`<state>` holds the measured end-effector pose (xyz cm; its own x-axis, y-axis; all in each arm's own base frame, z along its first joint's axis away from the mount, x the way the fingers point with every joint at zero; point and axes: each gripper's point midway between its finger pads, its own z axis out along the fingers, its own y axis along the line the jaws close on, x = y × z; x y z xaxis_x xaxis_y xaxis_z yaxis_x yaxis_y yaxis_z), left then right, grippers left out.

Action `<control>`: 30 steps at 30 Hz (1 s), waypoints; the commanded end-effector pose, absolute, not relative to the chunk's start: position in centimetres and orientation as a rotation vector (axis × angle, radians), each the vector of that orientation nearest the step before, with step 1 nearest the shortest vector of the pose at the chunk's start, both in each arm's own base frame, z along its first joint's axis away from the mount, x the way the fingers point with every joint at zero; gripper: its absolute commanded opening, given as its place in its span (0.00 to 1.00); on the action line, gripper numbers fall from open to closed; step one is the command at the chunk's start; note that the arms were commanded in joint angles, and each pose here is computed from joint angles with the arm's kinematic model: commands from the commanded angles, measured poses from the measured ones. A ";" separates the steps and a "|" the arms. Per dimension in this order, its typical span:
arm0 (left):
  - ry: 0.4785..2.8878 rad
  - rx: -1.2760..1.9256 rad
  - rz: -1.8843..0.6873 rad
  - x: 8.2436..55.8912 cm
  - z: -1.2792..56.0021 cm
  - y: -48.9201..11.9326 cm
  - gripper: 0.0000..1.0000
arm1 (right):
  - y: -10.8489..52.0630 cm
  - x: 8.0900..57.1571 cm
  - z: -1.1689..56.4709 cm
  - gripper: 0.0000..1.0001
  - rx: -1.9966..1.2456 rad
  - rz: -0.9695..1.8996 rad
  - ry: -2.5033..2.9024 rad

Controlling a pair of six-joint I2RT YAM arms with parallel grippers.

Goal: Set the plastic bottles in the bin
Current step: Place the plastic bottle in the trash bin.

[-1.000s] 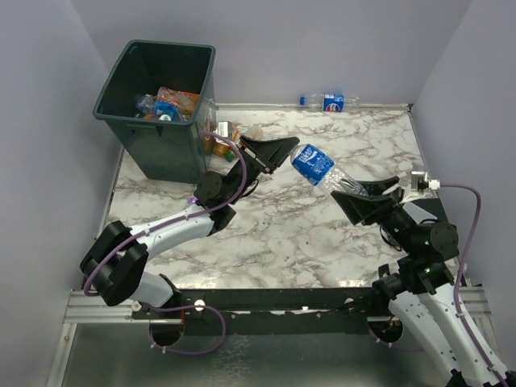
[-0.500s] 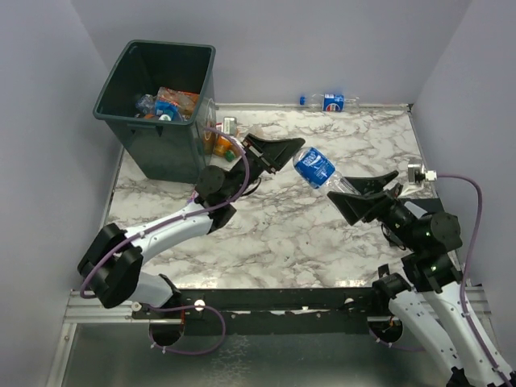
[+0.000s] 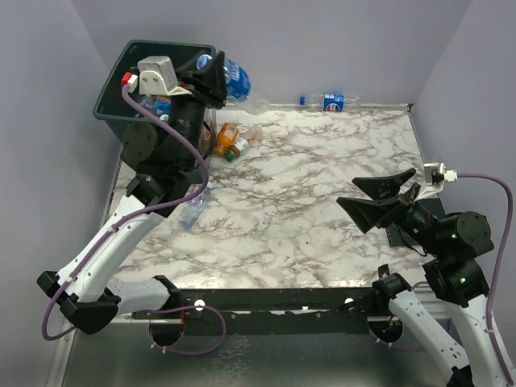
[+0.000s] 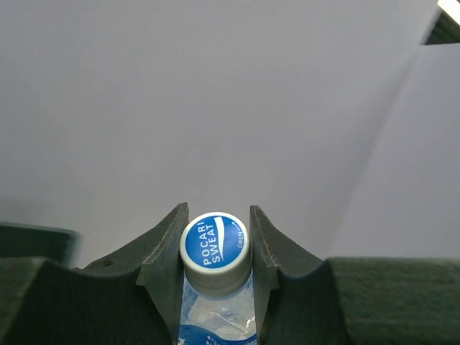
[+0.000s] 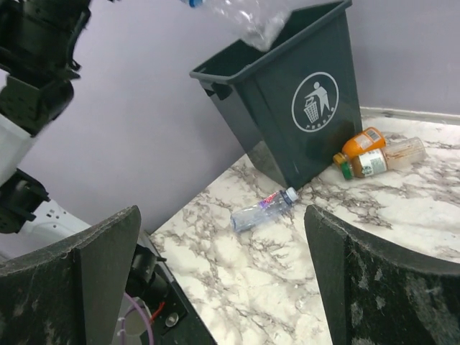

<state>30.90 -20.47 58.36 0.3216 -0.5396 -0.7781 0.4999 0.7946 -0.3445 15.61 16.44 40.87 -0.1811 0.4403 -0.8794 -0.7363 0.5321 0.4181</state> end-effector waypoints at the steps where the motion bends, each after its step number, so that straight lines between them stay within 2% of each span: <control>1: 1.024 -0.129 0.028 33.6 59.1 -11.2 0.00 | 15.7 16.1 38.1 1.00 -0.235 1.020 1.461; 5: 0.911 -0.214 0.194 34.6 62.6 -6.5 0.00 | 15.6 16.5 36.1 1.00 -0.168 1.045 1.490; 7: 0.894 -0.258 0.252 35.8 62.5 -4.7 0.00 | 15.9 16.6 34.8 0.99 -0.138 1.084 1.505; 14: 1.009 -0.344 0.382 43.1 54.1 0.2 0.00 | 16.0 17.5 32.0 0.97 -0.014 1.147 1.544; 18: 1.099 -0.394 0.330 46.7 50.3 1.9 0.00 | 16.1 18.2 32.1 0.97 0.022 1.158 1.545; 21: 1.200 -0.366 0.275 49.0 48.1 0.9 0.00 | 16.2 18.6 31.9 0.97 0.018 1.147 1.562; 30: 1.459 -0.440 0.100 53.4 43.7 1.7 0.00 | 15.9 19.0 30.1 0.97 0.045 1.115 1.590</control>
<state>52.07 1.30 47.18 0.2584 -0.0554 -0.9644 -0.3688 0.9171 -0.1515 18.66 16.23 30.56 -0.3786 0.5463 -0.7472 -0.5259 0.5373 0.6593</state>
